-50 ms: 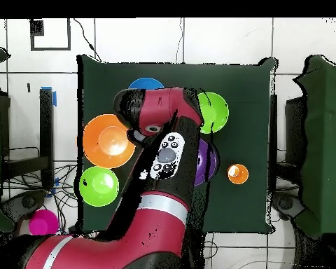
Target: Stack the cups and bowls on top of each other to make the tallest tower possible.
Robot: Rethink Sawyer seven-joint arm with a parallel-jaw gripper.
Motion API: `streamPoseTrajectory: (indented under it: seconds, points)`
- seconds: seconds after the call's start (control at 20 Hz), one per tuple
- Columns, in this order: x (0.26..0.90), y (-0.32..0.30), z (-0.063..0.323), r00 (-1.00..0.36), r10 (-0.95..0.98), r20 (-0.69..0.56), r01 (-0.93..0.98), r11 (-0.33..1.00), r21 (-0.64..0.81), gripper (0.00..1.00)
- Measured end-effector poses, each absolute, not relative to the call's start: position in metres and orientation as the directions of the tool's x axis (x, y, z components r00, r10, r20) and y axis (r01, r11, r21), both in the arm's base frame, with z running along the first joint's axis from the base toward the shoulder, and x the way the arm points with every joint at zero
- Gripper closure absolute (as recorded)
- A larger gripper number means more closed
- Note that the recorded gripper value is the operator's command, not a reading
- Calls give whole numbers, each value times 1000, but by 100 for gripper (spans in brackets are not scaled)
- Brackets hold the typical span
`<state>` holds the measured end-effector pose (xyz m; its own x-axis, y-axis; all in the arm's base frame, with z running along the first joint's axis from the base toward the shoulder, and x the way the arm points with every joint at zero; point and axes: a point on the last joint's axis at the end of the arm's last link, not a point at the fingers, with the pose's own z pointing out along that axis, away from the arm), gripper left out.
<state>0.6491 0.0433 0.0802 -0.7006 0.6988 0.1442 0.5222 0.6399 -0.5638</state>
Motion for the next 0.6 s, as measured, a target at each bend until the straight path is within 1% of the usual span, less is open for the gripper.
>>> streamPoseTrajectory:
  seconds: [0.6]
  points:
    - [644,39,81,-687,709,155,513,626,-587,100]
